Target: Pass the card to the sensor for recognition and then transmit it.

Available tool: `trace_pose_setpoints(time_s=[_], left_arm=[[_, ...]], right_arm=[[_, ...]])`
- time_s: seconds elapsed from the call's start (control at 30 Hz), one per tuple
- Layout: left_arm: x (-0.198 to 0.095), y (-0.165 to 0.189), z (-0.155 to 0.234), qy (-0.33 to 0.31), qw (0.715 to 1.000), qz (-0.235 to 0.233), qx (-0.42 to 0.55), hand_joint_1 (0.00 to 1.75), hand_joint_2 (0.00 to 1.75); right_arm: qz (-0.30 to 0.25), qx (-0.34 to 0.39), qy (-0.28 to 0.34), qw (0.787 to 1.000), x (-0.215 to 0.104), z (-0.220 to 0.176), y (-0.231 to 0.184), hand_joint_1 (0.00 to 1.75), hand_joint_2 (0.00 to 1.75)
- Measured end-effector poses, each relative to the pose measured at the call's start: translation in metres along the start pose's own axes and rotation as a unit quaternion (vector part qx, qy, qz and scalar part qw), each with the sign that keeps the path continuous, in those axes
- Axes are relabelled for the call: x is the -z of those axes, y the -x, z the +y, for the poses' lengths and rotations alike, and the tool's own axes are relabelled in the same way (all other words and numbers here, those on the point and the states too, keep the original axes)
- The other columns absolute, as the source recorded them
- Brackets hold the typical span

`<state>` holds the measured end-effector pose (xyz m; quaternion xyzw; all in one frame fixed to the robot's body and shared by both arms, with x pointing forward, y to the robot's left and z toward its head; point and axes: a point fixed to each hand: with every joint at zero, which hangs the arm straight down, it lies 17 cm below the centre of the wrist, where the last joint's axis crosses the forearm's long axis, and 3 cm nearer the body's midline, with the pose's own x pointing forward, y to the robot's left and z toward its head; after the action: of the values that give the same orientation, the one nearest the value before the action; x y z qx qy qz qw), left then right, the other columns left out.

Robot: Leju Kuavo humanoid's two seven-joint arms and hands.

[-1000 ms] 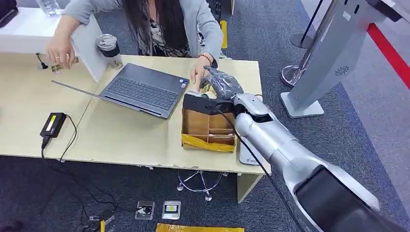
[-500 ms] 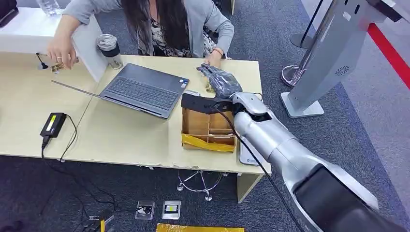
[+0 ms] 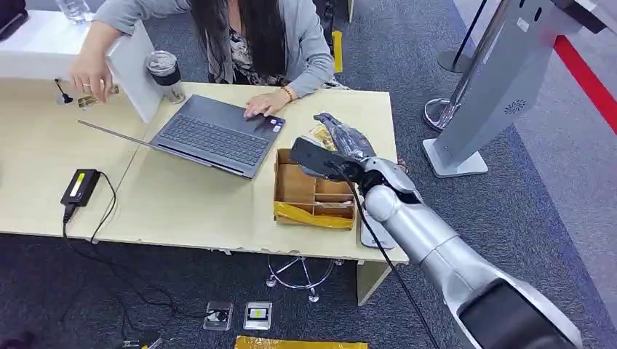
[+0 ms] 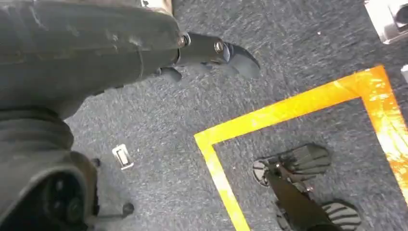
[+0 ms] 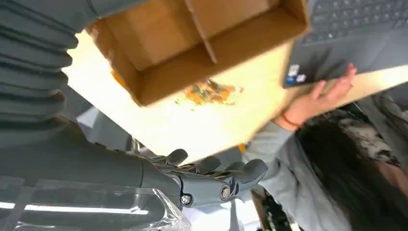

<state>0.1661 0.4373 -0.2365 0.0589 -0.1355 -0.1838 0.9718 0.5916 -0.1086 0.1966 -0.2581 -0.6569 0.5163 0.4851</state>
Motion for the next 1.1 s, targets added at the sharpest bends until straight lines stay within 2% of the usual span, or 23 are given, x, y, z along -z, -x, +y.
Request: trace_pose_setpoints(time_s=[0.17,0.33,0.57,0.63,0.77,1.1], left_arm=[[-0.002,0.018,0.006,-0.011,1.000,0.006,-0.008,0.00,0.00],[-0.002,0.026,0.009,-0.018,1.000,0.007,-0.009,0.00,0.00],[-0.003,0.028,0.011,-0.021,1.000,0.007,-0.012,0.00,0.00],[-0.003,0.028,0.011,-0.021,1.000,0.007,-0.014,0.00,0.00],[-0.002,0.027,0.010,-0.022,1.000,0.006,-0.021,0.00,0.00],[-0.001,0.028,0.004,-0.021,0.999,0.007,-0.024,0.00,0.00]], right_arm=[[0.026,0.022,0.019,0.999,-0.036,-0.011,0.016,0.00,1.75],[0.013,0.011,0.063,0.998,-0.071,-0.043,0.006,0.00,1.75],[-0.001,-0.019,0.106,0.994,-0.115,-0.068,-0.010,0.00,1.75],[0.002,-0.051,0.123,0.991,-0.125,-0.074,-0.013,0.00,1.75],[0.028,-0.117,0.159,0.980,-0.138,-0.079,-0.008,0.00,1.75],[0.046,-0.159,0.177,0.970,-0.145,-0.072,0.000,0.00,1.75]])
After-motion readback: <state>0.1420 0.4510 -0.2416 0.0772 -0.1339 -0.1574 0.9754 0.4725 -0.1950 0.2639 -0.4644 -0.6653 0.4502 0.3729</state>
